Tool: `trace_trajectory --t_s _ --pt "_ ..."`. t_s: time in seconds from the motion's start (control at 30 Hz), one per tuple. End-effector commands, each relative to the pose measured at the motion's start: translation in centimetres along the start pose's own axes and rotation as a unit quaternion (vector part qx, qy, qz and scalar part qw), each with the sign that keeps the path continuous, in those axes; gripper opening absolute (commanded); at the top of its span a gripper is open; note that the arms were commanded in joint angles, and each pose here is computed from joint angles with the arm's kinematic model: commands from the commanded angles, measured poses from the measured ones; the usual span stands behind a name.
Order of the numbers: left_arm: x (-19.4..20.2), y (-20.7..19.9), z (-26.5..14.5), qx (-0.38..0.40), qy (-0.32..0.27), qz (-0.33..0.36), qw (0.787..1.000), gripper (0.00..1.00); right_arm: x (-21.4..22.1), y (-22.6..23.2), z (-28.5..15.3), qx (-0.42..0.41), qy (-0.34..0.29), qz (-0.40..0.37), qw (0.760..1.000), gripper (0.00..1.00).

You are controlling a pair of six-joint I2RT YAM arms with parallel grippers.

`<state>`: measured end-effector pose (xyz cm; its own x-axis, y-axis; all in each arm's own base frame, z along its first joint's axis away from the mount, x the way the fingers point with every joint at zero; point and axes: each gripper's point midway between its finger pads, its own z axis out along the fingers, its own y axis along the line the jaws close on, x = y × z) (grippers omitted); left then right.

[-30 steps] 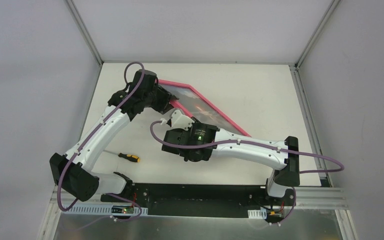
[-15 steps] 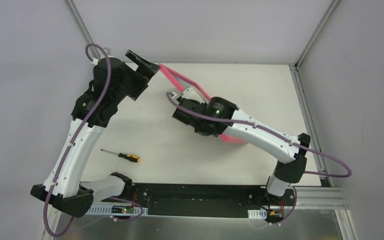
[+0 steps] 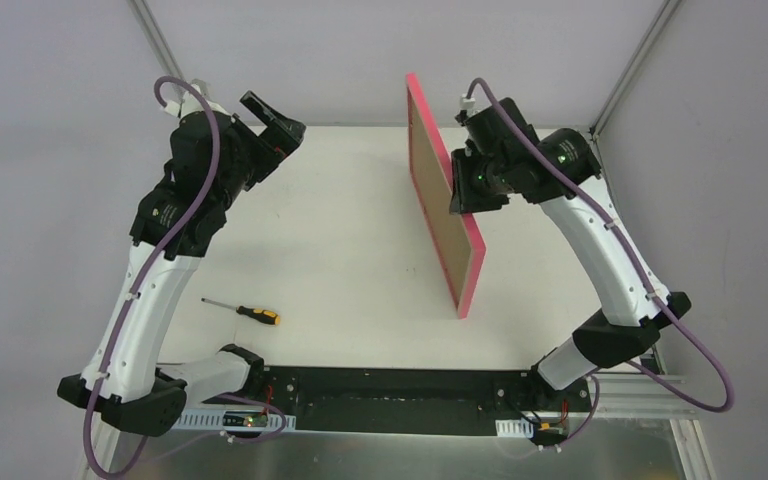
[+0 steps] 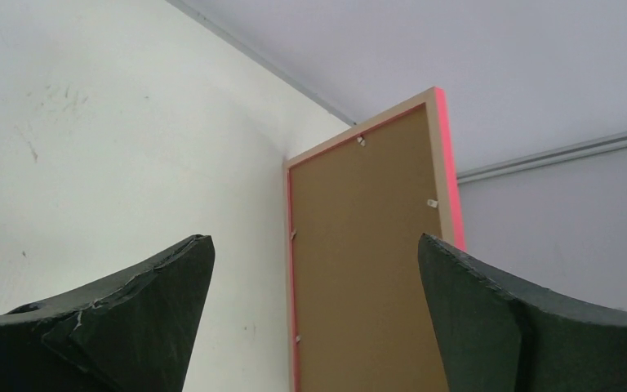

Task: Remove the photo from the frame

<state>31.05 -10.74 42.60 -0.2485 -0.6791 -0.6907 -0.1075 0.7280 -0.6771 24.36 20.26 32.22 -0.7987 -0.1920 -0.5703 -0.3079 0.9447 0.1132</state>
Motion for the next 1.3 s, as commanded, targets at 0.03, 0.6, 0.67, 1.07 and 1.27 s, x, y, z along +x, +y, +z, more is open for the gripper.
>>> trace_trajectory --t_s 0.03,0.6,0.67,1.07,1.27 --pt "1.9 -0.5 1.7 0.010 0.042 0.020 0.999 0.99 -1.9 1.6 -1.6 -0.124 -0.022 0.122 0.984 0.00" --pt "16.8 1.8 5.2 0.036 0.336 0.019 0.941 0.97 10.3 -5.9 9.6 -0.120 0.071 0.342 0.929 0.00" --pt "18.4 3.1 5.3 0.025 0.360 0.022 0.932 0.98 13.2 -7.2 10.7 -0.083 0.095 0.348 0.929 0.00" --pt "26.2 13.8 9.0 -0.071 0.484 0.049 0.871 0.99 20.0 -12.0 13.5 0.077 0.187 0.352 0.914 0.20" --pt "29.8 16.2 10.0 -0.087 0.541 0.042 0.836 0.99 21.6 -14.1 13.3 0.151 0.221 0.365 0.892 0.54"
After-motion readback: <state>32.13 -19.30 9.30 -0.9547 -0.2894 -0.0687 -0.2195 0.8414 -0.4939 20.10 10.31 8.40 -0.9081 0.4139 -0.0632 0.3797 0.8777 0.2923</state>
